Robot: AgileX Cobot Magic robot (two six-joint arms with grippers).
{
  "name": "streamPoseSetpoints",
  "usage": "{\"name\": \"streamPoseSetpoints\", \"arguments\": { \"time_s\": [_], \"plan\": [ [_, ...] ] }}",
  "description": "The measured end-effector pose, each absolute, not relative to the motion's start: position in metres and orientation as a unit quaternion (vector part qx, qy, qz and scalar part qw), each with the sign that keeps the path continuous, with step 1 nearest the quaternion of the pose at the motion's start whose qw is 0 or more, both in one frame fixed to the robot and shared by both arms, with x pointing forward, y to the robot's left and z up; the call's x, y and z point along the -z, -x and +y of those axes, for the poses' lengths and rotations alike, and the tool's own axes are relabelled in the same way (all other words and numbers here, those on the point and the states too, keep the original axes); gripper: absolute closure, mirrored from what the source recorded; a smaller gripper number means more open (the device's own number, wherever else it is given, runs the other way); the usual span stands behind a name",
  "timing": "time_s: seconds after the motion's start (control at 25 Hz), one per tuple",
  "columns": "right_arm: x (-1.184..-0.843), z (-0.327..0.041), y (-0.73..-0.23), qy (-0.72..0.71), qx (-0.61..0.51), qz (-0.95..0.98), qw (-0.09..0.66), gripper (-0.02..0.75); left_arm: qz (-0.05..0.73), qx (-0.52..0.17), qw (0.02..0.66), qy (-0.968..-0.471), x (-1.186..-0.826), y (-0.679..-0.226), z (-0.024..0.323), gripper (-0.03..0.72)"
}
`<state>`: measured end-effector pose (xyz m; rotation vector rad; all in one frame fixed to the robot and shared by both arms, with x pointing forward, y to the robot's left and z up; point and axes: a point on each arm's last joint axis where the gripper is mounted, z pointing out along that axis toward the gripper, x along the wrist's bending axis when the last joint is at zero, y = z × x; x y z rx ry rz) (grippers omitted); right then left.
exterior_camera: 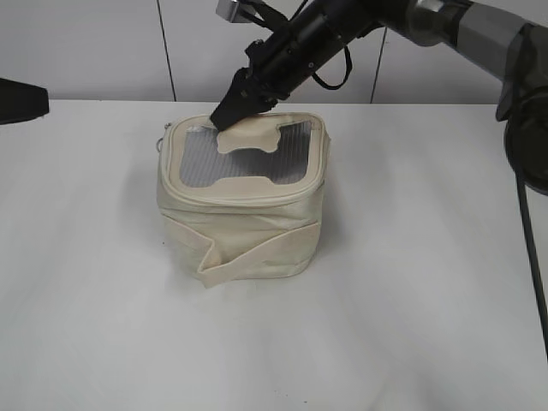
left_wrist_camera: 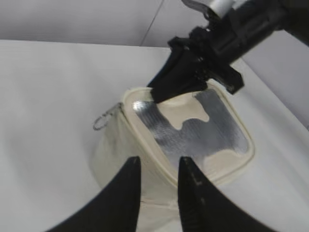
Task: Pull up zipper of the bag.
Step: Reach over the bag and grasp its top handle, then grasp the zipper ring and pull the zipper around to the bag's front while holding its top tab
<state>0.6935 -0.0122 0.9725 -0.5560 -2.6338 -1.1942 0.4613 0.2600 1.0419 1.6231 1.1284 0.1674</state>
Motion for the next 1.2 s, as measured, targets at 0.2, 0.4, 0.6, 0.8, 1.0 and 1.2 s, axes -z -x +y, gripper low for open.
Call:
{"name": "streamPoseSetpoints", "arguments": {
  "time_s": [0.2, 0.4, 0.6, 0.8, 1.0, 1.2],
  "plan": [
    [-0.973, -0.012, -0.693, 0.188, 0.404, -0.890, 0.099, 0.686, 0.433, -0.080, 0.510, -0.739, -1.021, -0.514, 0.283, 0.420],
    [-0.973, -0.012, -0.693, 0.188, 0.405, -0.889, 0.100, 0.688, 0.335, -0.121, 0.460, -0.814, -0.980, -0.544, 0.282, 0.328],
    [-0.973, -0.012, -0.693, 0.188, 0.405, -0.889, 0.100, 0.689, 0.249, -0.169, 0.437, -0.847, -0.956, -0.557, 0.265, 0.317],
    [-0.973, -0.012, -0.693, 0.189, 0.406, -0.889, 0.100, 0.692, 0.204, -0.197, 0.458, -0.843, -0.941, -0.567, 0.241, 0.317],
    [-0.973, -0.012, -0.693, 0.189, 0.406, -0.889, 0.100, 0.692, 0.194, -0.193, 0.459, -0.845, -0.923, -0.571, 0.233, 0.317],
    [-0.973, -0.012, -0.693, 0.189, 0.406, -0.889, 0.100, 0.692, 0.182, -0.202, 0.465, -0.842, -0.923, -0.583, 0.232, 0.317]
  ]
}}
